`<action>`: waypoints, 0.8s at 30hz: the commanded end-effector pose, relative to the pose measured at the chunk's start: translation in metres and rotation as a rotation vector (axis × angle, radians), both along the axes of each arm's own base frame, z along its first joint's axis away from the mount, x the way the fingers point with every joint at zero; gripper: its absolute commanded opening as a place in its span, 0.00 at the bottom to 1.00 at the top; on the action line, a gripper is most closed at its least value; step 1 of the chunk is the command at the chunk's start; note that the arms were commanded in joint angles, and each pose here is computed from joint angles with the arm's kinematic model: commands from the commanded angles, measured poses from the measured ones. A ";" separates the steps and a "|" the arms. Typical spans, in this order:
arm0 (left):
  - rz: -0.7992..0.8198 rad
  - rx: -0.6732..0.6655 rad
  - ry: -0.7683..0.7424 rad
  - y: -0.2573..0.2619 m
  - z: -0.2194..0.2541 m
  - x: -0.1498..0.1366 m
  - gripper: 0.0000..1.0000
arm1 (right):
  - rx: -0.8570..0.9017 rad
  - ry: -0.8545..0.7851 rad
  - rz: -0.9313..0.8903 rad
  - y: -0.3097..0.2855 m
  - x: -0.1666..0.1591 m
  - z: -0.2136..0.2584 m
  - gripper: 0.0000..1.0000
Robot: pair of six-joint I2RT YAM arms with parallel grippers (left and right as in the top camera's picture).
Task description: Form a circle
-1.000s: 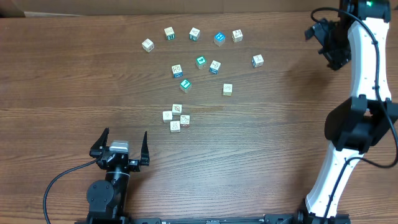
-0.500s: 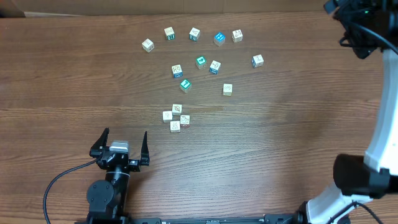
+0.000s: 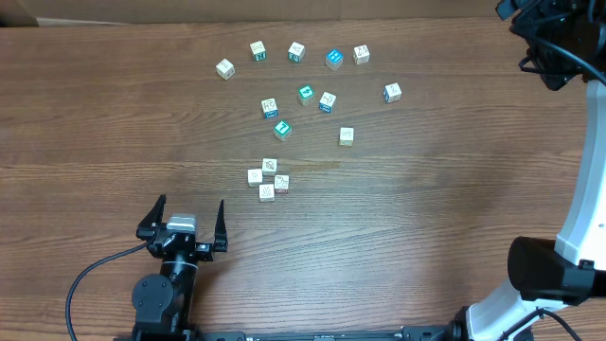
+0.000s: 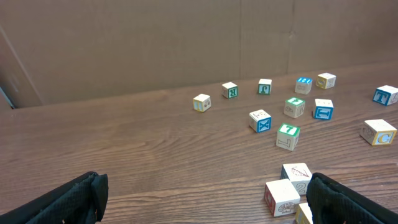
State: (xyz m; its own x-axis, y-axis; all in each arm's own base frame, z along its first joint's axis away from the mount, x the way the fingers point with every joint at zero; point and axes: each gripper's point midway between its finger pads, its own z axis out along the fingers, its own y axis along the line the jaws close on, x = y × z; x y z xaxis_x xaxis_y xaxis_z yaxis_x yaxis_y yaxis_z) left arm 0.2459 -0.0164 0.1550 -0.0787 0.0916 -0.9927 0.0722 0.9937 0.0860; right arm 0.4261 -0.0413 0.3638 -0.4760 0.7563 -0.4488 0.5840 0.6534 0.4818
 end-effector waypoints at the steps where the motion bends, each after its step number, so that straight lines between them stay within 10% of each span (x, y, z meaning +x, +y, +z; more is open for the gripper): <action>1: 0.007 0.026 -0.010 0.002 0.001 0.000 1.00 | -0.002 0.018 -0.002 -0.002 0.001 -0.006 1.00; 24: 0.007 0.026 -0.010 0.002 0.001 0.000 1.00 | 0.013 0.167 0.029 0.012 -0.003 -0.057 1.00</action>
State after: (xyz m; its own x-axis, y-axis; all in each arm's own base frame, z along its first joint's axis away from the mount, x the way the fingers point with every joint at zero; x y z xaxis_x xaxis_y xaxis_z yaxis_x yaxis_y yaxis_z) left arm 0.2459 -0.0164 0.1550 -0.0786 0.0920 -0.9927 0.0723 0.9936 0.0864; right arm 0.4219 -0.0378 0.3102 -0.5456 0.7595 -0.3543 0.6491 0.6504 0.3945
